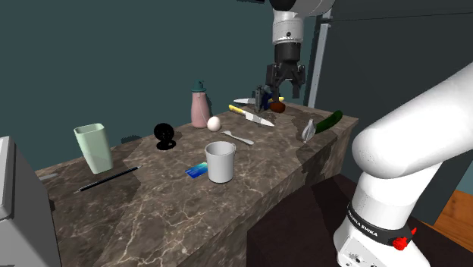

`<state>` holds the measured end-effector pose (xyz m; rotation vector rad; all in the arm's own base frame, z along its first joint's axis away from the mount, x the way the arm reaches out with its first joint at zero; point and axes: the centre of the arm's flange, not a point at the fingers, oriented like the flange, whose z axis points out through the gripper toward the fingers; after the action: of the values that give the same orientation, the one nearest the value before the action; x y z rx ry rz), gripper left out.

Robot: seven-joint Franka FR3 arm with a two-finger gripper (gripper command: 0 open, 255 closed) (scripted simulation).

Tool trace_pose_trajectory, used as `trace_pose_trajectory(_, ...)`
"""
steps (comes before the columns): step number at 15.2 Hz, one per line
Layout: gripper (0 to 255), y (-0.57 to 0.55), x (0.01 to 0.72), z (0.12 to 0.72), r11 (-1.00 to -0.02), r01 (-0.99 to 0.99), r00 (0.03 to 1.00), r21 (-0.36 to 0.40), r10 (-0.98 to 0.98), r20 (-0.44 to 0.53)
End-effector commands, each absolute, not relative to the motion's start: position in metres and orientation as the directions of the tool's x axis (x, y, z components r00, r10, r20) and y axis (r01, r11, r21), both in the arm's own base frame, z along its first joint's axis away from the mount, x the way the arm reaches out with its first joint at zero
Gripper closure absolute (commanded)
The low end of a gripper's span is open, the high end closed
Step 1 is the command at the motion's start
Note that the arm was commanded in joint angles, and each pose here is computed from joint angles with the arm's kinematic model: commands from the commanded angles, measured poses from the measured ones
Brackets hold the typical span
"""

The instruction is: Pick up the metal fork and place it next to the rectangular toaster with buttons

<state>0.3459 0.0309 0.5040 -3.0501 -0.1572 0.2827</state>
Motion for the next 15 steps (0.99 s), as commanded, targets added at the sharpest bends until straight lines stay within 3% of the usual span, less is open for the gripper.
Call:
trace_pose_trajectory(1,0,0.032,0.366,0.487,-0.99,0.105,0.978,-0.096,0.12,-0.17)
trace_pose_trajectory(15,0,0.067,0.501,0.375,-0.967,0.177,0.973,-0.181,0.2,-0.115)
